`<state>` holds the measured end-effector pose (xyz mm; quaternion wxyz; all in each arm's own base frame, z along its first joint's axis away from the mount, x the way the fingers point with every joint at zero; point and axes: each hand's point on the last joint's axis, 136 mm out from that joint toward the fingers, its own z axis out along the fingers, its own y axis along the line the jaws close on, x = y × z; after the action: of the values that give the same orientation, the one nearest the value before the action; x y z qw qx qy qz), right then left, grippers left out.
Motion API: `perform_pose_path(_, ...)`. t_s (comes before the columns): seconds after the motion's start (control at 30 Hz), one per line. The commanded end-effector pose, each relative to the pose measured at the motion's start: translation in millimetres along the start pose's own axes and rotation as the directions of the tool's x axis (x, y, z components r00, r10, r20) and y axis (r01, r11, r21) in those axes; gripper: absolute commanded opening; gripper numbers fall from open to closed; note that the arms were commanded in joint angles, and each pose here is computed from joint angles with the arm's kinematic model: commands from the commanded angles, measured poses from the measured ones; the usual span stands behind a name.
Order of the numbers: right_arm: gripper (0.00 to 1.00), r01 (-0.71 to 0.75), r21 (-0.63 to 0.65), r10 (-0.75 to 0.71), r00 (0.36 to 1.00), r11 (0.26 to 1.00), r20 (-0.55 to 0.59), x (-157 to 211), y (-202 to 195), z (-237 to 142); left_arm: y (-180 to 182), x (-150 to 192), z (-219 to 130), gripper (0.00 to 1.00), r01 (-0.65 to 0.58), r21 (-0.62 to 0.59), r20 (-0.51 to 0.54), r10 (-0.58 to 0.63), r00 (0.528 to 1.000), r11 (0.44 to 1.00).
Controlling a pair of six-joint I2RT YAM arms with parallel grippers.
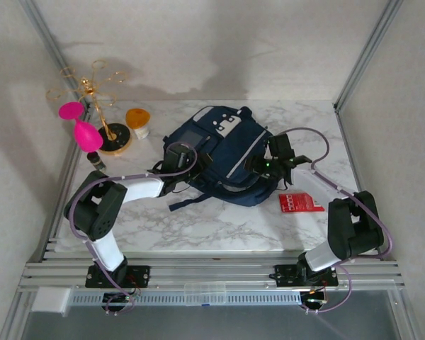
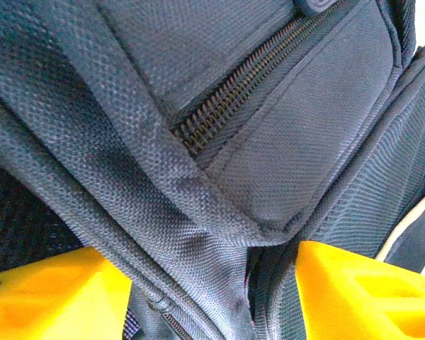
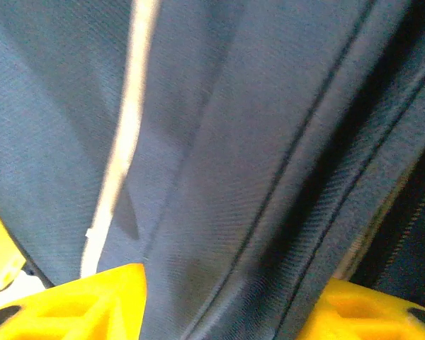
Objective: Pack the student bag
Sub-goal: Zip the student bag at the center of the table.
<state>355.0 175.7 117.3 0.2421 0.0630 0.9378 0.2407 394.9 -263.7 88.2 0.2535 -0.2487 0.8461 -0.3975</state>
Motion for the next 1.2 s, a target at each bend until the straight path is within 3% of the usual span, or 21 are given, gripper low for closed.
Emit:
perform_pose_path(0.0,0.57,0.064,0.063,-0.067,0.996,0.996,0.051,-10,3,-21,-26,1,6,0.51,0.036,0.091,0.009,-0.037,0.999,0.995)
perform_pose_path(0.3,0.6,0.066,0.275,-0.068,0.998,0.959,-0.002,38,-19,-53,-38,14,15,0.24,0.104,0.095,-0.01,-0.104,0.995,0.99)
perform_pose_path(0.43,0.61,0.073,0.236,-0.069,0.997,0.969,-0.027,58,3,-49,-39,15,14,0.13,0.122,0.079,-0.002,-0.123,0.992,0.989)
perform_pose_path(0.6,0.6,0.05,0.187,-0.039,0.997,0.981,-0.062,77,32,-16,-43,14,12,0.0,0.141,0.083,0.009,-0.143,0.99,0.986)
perform_pose_path(0.8,0.51,-0.035,0.108,0.036,0.999,0.994,-0.011,78,68,25,-50,15,6,0.0,0.146,0.092,0.023,-0.149,0.989,0.985)
perform_pose_path(0.9,0.44,-0.087,0.148,0.083,0.996,0.985,0.033,72,68,40,-51,17,5,0.0,0.147,0.09,0.023,-0.149,0.989,0.985)
perform_pose_path(1.17,0.37,-0.187,0.232,0.158,0.977,0.955,0.14,61,54,67,-54,19,3,0.0,0.158,0.1,0.02,-0.16,0.987,0.982)
